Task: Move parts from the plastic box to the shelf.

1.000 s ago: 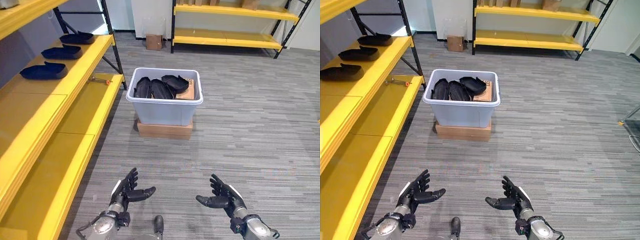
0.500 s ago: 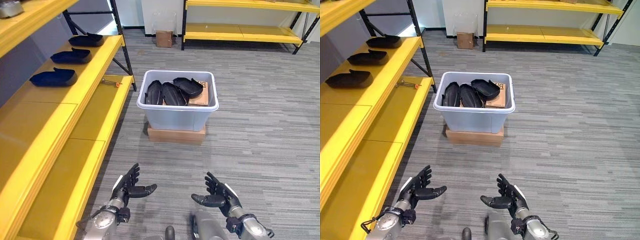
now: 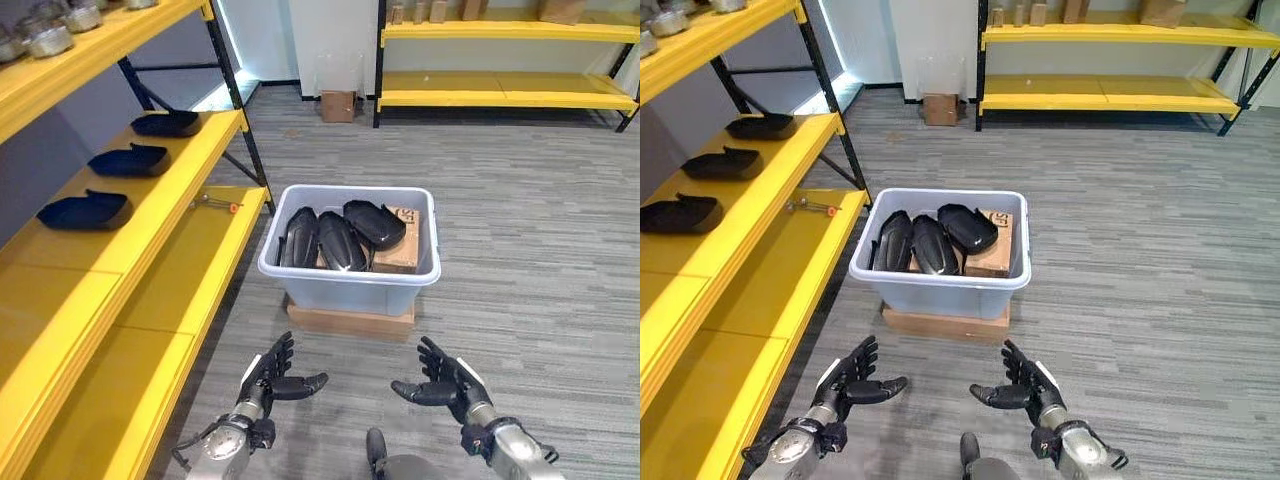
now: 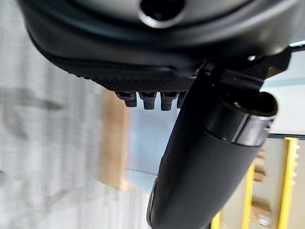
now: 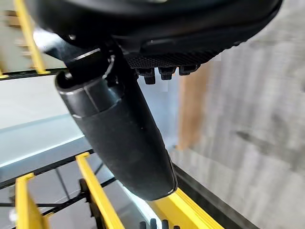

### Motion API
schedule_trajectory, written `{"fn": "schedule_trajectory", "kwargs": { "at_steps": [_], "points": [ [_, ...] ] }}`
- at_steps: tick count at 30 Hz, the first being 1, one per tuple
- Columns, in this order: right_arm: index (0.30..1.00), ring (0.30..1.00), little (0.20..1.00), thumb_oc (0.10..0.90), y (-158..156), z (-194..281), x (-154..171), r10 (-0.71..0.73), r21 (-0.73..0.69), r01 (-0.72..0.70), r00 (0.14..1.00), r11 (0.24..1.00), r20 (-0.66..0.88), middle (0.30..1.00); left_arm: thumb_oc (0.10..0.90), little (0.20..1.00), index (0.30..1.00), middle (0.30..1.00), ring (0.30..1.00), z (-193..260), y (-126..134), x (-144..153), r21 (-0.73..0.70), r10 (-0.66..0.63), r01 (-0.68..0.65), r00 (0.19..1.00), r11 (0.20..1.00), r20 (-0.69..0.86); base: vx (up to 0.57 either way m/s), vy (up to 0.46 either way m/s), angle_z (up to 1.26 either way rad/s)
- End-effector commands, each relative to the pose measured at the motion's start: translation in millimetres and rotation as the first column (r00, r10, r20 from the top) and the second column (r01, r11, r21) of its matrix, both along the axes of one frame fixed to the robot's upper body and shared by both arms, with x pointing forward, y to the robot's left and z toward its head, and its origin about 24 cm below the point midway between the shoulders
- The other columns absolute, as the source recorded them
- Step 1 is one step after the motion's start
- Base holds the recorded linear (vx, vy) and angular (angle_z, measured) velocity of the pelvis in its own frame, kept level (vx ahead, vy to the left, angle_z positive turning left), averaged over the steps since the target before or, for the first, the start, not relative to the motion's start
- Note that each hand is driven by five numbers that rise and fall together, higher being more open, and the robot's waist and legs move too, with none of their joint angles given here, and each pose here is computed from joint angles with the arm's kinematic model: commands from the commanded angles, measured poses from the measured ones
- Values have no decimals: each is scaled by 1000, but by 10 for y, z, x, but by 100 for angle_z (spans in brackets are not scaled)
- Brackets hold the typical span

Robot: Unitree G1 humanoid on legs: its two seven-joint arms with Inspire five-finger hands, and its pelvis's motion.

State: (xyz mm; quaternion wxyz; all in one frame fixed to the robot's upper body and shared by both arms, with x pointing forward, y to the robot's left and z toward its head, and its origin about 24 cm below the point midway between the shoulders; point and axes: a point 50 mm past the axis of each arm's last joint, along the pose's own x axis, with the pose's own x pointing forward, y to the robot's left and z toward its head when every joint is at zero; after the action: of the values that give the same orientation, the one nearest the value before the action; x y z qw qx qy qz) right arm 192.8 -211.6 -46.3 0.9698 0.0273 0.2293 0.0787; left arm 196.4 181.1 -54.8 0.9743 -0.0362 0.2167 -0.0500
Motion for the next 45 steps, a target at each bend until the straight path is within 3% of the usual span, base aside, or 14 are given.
{"fn": "schedule_trajectory", "kwargs": {
  "at_steps": [1,9,25,45],
  "points": [
    [1000,1000,1000,900,59,214,68,12,57,-20,990,998,143,1000,900,1000,1000,1000,1000,367,98,224,19,-5,1,979,1000,203,294,-291,0],
    [1000,1000,1000,900,0,212,52,-18,38,13,991,999,135,1000,900,1000,1000,1000,1000,354,100,170,1,15,-15,982,1000,188,183,-170,-14],
    [1000,1000,1000,900,8,127,-117,11,3,-12,995,1000,101,1000,900,1000,1000,1000,1000,274,138,64,39,-12,6,987,999,158,208,78,-29],
    [1000,1000,1000,900,281,167,7,106,9,-109,984,994,141,1000,900,1000,1000,1000,1000,401,205,199,95,-34,15,979,995,202,103,171,-2]
  ]
}}
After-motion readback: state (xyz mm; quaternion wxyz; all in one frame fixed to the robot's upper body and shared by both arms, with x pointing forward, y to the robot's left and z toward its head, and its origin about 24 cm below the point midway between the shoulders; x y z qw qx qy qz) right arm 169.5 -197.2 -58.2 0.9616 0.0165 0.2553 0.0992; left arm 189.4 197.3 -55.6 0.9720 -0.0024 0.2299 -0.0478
